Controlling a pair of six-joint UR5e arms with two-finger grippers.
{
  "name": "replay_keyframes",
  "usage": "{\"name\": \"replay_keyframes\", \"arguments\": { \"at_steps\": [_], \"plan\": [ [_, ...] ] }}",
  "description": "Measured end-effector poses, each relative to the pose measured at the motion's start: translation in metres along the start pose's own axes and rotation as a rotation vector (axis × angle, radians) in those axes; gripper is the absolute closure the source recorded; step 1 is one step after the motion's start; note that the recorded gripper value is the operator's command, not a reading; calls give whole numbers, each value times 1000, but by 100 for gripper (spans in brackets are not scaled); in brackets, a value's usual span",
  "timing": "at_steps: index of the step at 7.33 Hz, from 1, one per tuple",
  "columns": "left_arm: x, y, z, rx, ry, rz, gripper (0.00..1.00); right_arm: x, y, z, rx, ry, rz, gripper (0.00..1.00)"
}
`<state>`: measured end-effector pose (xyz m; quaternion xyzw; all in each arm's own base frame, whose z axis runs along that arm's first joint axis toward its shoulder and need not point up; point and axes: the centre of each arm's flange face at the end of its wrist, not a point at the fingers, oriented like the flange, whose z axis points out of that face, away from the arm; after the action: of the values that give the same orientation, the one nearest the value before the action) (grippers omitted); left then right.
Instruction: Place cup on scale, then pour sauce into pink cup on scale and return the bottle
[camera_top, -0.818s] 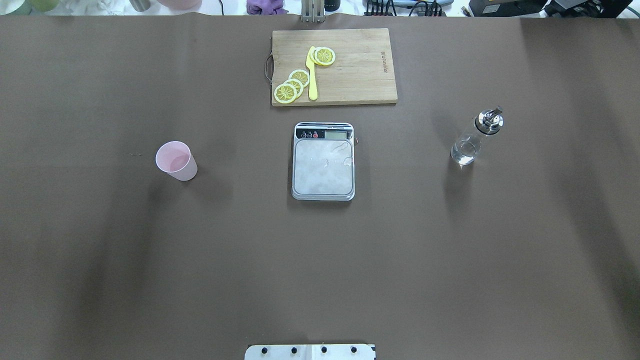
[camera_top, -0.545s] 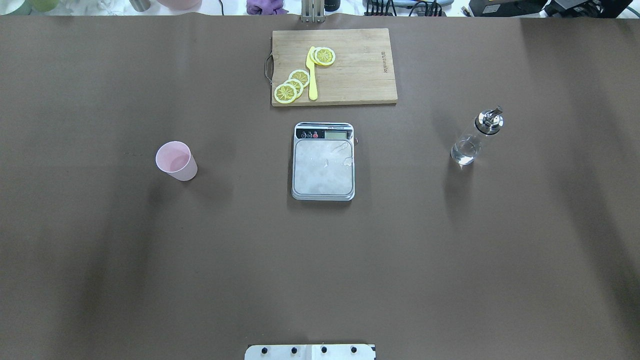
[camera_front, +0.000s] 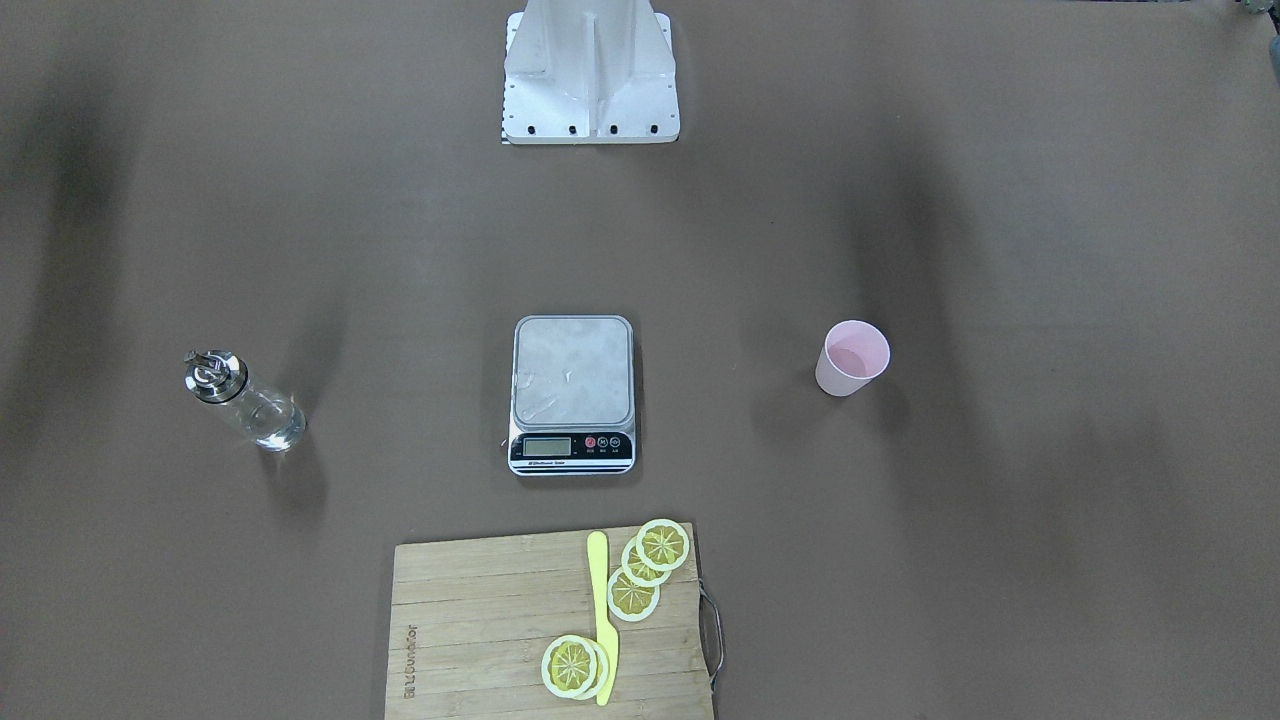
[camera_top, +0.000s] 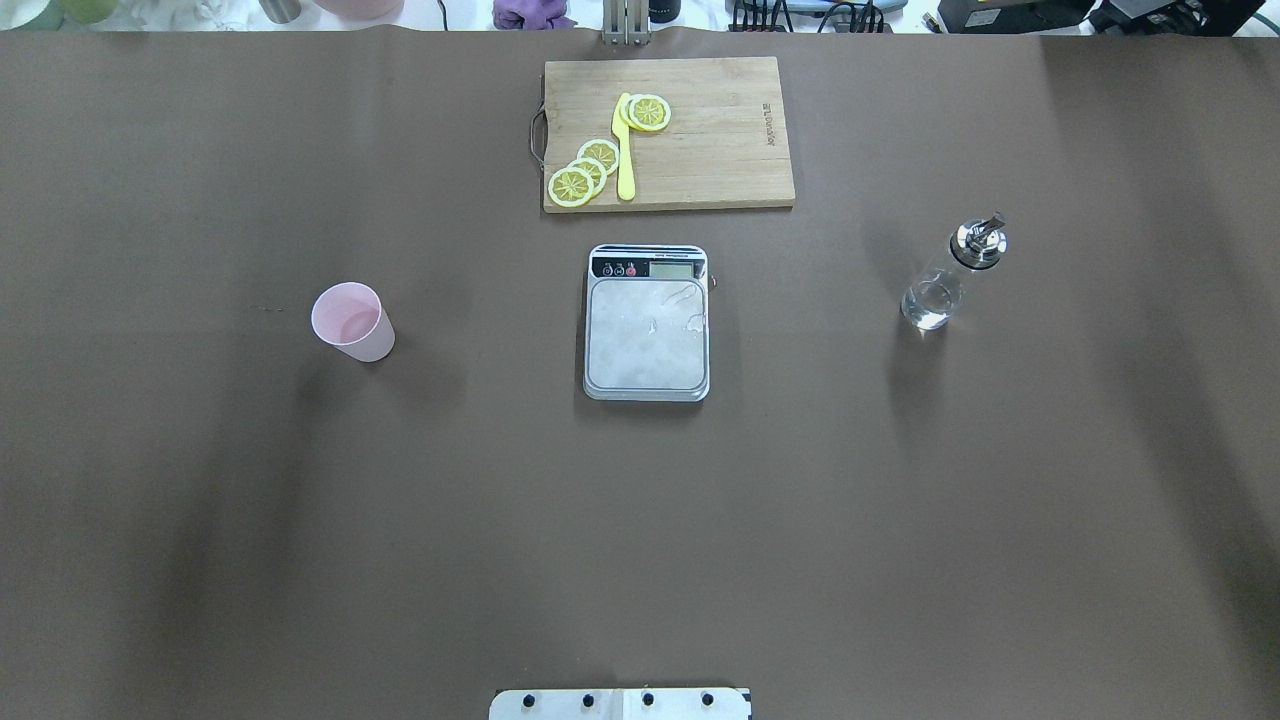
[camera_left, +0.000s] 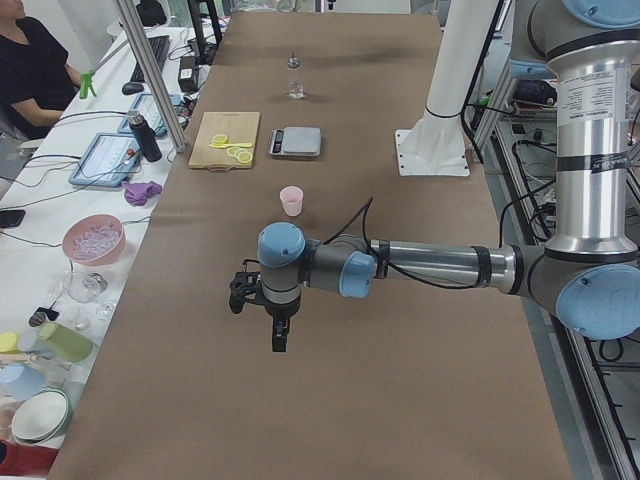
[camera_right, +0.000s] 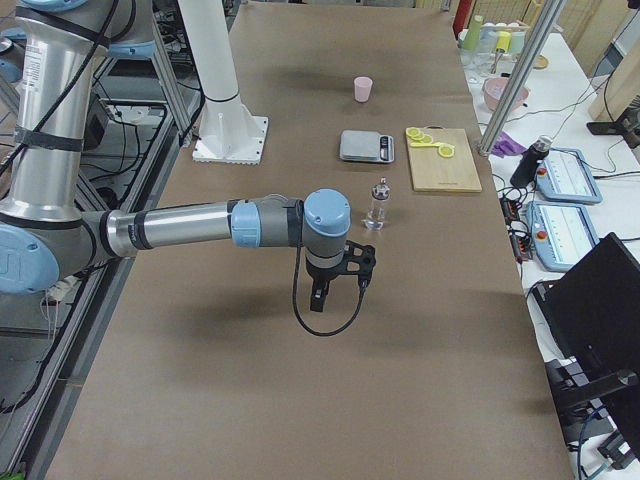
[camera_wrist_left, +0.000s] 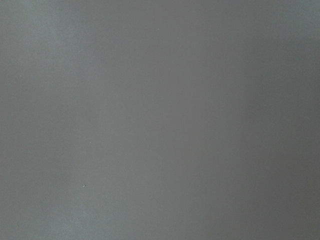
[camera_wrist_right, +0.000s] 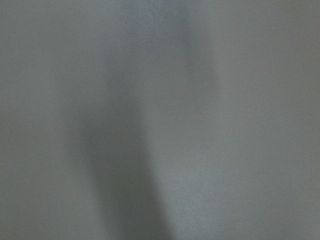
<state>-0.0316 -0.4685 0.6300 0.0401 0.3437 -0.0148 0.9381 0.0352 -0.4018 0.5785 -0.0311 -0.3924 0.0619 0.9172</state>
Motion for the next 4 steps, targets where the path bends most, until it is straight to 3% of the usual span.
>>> {"name": "replay_keyframes", "arguments": {
  "at_steps": [4],
  "plan": [
    [6, -10, -4, 12, 4, 13, 1, -2, 0, -2, 4, -2, -7, 0]
  ]
}}
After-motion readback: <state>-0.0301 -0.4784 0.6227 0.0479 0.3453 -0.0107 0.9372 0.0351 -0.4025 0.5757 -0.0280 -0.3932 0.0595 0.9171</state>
